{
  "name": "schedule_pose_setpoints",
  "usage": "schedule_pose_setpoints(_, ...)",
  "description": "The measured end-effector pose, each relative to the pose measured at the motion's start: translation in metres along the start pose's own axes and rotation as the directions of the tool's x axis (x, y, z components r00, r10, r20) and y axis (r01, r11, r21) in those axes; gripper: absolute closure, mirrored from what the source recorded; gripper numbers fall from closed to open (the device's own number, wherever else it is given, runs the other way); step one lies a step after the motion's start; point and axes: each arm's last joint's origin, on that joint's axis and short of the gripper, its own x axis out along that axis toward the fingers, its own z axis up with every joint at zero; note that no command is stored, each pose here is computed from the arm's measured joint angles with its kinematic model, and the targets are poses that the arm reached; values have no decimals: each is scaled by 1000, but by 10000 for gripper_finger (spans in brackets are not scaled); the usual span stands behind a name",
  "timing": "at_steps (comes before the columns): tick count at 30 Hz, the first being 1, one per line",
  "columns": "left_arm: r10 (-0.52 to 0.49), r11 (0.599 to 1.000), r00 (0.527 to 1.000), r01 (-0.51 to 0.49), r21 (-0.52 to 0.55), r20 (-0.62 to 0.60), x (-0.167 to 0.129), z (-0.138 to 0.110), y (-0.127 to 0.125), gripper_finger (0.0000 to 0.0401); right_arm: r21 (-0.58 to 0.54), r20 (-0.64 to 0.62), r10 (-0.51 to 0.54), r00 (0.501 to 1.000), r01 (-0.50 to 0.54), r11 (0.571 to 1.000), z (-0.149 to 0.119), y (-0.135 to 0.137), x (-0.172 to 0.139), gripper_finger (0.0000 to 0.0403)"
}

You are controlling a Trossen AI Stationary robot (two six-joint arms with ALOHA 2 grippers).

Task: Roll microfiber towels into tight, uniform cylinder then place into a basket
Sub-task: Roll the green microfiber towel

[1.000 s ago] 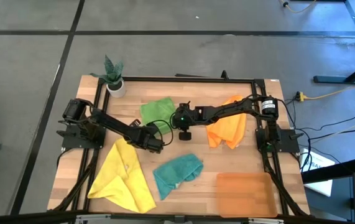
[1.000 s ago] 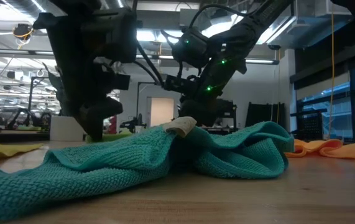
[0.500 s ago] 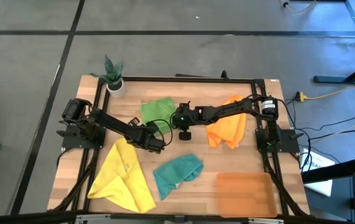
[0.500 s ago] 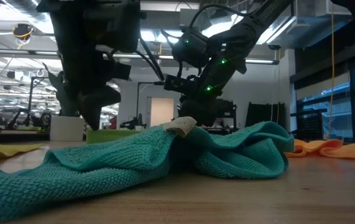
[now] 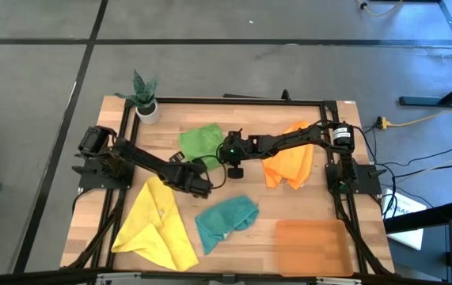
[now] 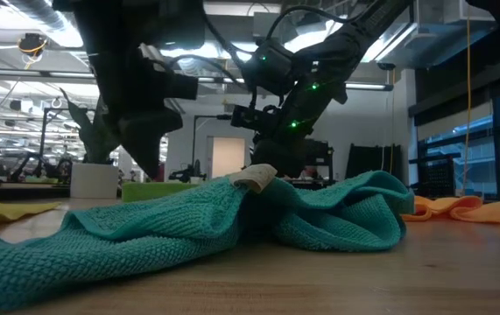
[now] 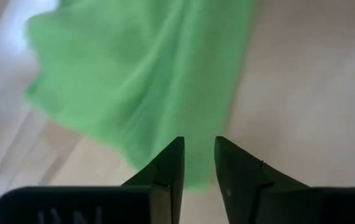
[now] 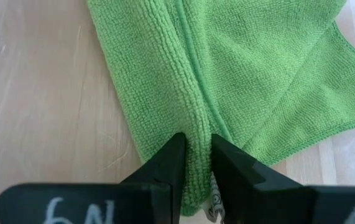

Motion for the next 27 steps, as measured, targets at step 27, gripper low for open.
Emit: schedule_pose_setpoints(27,-17,1000,1000,17,-15,-12,40,-16,15,321,24,-5,5,1000,-5,1000,-1,0,0,326)
